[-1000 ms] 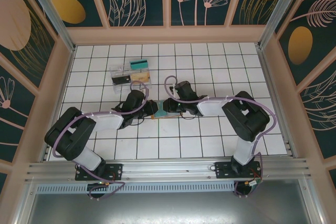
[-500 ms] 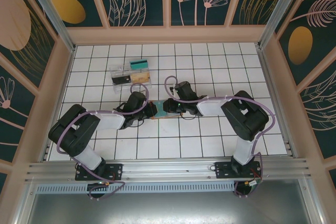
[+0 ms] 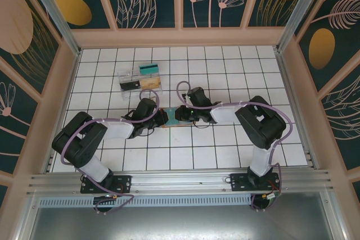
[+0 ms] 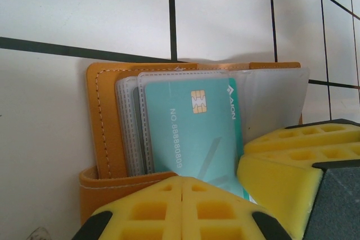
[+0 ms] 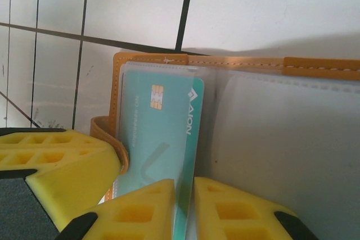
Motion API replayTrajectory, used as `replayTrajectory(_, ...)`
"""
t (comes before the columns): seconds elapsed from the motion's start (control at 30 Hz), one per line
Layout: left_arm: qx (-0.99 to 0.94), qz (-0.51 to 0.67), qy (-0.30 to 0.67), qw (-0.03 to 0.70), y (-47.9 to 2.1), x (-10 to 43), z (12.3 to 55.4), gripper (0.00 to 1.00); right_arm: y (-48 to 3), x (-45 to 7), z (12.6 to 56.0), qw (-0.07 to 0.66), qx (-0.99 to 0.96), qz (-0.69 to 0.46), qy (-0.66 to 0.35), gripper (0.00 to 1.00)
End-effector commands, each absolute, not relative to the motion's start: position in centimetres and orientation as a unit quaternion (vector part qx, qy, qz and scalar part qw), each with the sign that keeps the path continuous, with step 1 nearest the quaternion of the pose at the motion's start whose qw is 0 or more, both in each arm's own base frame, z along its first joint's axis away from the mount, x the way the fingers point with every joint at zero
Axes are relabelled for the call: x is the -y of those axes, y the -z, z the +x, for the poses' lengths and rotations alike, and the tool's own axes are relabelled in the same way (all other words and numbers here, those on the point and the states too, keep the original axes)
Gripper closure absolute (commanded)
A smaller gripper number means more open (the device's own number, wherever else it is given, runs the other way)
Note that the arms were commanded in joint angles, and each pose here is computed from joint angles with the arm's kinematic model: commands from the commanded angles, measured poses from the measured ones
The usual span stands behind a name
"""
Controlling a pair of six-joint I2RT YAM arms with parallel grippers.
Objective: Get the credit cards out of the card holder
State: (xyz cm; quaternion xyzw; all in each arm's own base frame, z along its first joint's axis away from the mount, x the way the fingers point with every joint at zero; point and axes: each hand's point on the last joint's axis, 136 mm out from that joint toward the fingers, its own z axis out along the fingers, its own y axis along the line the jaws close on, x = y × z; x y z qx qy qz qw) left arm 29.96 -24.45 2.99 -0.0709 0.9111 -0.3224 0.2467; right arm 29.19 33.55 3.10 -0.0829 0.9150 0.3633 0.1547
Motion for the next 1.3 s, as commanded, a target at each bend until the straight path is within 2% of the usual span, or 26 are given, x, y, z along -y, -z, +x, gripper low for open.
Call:
replayTrajectory(0.0, -0.920, -0.080, 0.305, 0.234, -1.7, 23.6, 29.4, 0.93, -3.0, -34.1, 29.2, 0.138, -0.914, -0.082, -0.372, 0.82)
replayTrajectory(0.17, -0.920, -0.080, 0.305, 0.233, -1.7, 23.6, 29.3, 0.93, -3.2, -34.0, 29.3, 0.142, -0.913, -0.078, -0.374, 0.87)
replayTrajectory(0.53, -0.921, -0.079, 0.304, 0.232, -1.6, 23.6, 29.2, 0.93, -4.4, -33.5, 28.9, 0.132, -0.889, -0.063, -0.433, 0.86)
replayTrajectory(0.67, -0.921, -0.079, 0.305, 0.231, -1.6, 23.6, 29.2, 0.93, -4.1, -33.6, 28.7, 0.126, -0.889, -0.065, -0.436, 0.93)
replayTrajectory(0.73, -0.920, -0.079, 0.305, 0.232, -1.6, 23.6, 29.3, 0.93, -4.1, -33.6, 28.8, 0.126, -0.889, -0.063, -0.435, 1.00)
replayTrajectory(1.27, -0.922, -0.077, 0.296, 0.236, -1.7, 23.2, 29.2, 0.93, -4.5, -31.9, 29.4, 0.137, -0.889, -0.044, -0.435, 1.00)
